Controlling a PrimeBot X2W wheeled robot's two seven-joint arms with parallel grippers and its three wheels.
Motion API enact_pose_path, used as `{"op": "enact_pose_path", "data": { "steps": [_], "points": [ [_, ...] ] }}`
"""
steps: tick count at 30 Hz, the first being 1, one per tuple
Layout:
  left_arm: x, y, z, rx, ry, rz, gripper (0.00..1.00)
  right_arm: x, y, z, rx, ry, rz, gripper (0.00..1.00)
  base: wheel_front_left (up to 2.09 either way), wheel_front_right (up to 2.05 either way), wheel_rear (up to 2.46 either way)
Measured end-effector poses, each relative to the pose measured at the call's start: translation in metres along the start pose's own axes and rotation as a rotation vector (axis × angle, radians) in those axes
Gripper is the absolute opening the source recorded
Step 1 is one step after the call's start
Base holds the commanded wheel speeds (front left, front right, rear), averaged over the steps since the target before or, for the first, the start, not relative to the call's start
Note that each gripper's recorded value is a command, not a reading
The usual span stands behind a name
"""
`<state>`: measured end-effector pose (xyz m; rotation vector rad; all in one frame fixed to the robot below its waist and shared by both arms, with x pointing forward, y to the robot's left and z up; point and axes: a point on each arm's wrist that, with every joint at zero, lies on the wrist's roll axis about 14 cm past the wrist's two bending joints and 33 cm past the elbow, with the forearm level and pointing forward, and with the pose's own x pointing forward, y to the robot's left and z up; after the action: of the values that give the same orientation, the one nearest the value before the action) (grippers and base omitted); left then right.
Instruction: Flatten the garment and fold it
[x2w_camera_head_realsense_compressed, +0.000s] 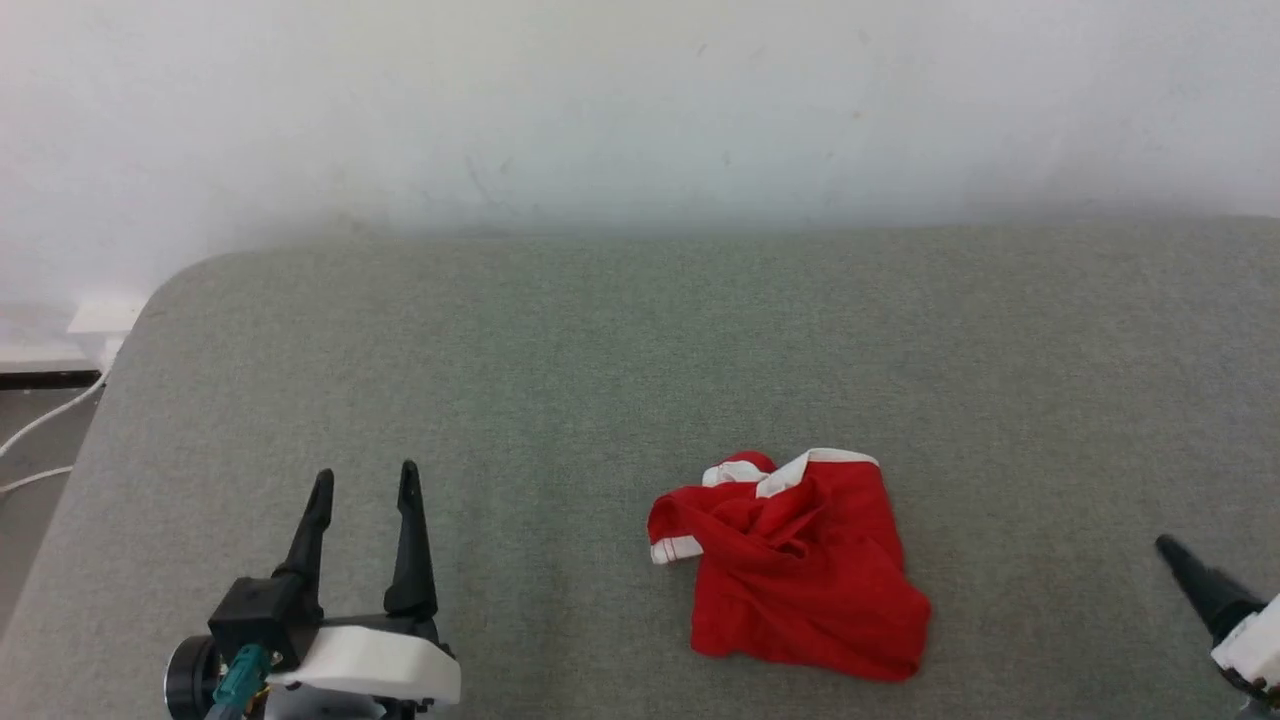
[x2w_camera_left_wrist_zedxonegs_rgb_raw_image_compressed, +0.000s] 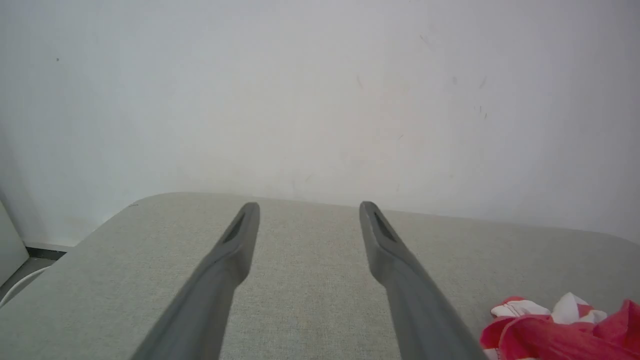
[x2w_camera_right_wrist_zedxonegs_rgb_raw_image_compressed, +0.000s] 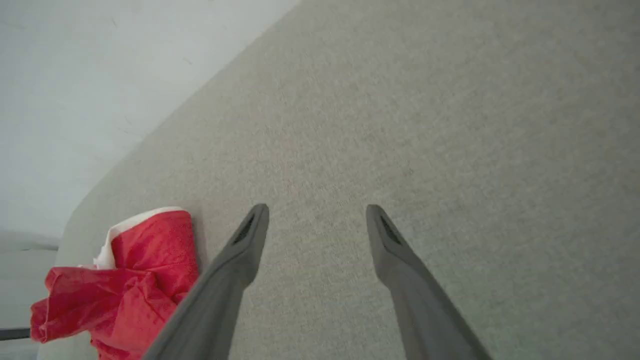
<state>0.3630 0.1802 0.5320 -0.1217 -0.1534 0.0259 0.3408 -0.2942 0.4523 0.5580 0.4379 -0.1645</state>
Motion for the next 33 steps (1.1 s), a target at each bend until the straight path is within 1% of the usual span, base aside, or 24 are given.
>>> {"op": "enact_pose_path", "data": {
  "steps": [3, 5, 7, 10, 14, 19, 20, 21, 22, 23, 24, 27, 29, 31, 33],
  "points": [
    [-0.002, 0.003, -0.001, -0.002, 0.004, 0.013, 1.0, 0.009, -0.001, -0.039, 0.14, 0.223, 0.01, 1.0, 0.0, 0.0, 0.0],
    [-0.003, 0.005, -0.002, -0.003, 0.008, 0.019, 1.0, 0.015, 0.015, -0.06, 0.22, 0.341, 0.053, 1.0, 0.0, 0.0, 0.0],
    [-0.004, 0.005, -0.004, -0.007, 0.013, 0.02, 1.0, 0.023, 0.038, -0.074, 0.273, 0.427, 0.112, 1.0, 0.0, 0.0, 0.0],
    [-0.003, 0.008, -0.005, -0.009, 0.015, 0.03, 1.0, 0.034, 0.066, -0.087, 0.285, 0.513, 0.166, 1.0, 0.0, 0.0, 0.0],
    [0.0, 0.009, -0.005, -0.011, 0.013, 0.036, 1.0, 0.045, 0.095, -0.105, 0.273, 0.596, 0.215, 1.0, 0.0, 0.0, 0.0],
    [-0.001, 0.015, -0.009, -0.006, 0.025, 0.055, 1.0, 0.05, 0.121, -0.134, 0.224, 0.72, 0.256, 1.0, 0.0, 0.0, 0.0],
    [-0.002, 0.015, -0.009, -0.007, 0.027, 0.056, 1.0, 0.05, 0.125, -0.137, 0.212, 0.736, 0.264, 0.92, 0.0, 0.0, 0.0],
    [-0.002, 0.016, -0.01, -0.007, 0.029, 0.057, 1.0, 0.049, 0.128, -0.14, 0.201, 0.749, 0.272, 0.5, 0.0, 0.0, 0.0],
    [-0.003, 0.017, -0.01, -0.006, 0.029, 0.061, 1.0, 0.049, 0.132, -0.143, 0.187, 0.761, 0.28, 0.34, 0.0, 0.0, 0.0],
    [-0.003, 0.017, -0.01, -0.005, 0.03, 0.062, 1.0, 0.048, 0.135, -0.146, 0.175, 0.77, 0.287, 0.09, 0.0, 0.0, 0.0],
    [-0.003, 0.017, -0.01, -0.005, 0.029, 0.063, 1.0, 0.047, 0.137, -0.148, 0.164, 0.778, 0.293, 0.0, 0.0, 0.0, 0.0],
    [-0.003, 0.017, -0.009, -0.004, 0.026, 0.061, 1.0, 0.043, 0.143, -0.151, 0.117, 0.784, 0.311, 0.0, 0.0, 0.0, 0.0],
    [-0.004, 0.016, -0.008, -0.005, 0.023, 0.058, 1.0, 0.043, 0.149, -0.143, 0.06, 0.748, 0.335, 0.0, 0.0, 0.0, 0.0],
    [-0.004, 0.015, -0.006, -0.005, 0.018, 0.056, 1.0, 0.043, 0.157, -0.13, -0.043, 0.692, 0.366, 0.0, 0.0, 0.0, 0.0],
    [-0.005, 0.014, -0.003, -0.008, 0.009, 0.049, 1.0, 0.042, 0.167, -0.114, -0.189, 0.613, 0.403, 0.0, 0.0, 0.0, 0.0]
  ]
}}
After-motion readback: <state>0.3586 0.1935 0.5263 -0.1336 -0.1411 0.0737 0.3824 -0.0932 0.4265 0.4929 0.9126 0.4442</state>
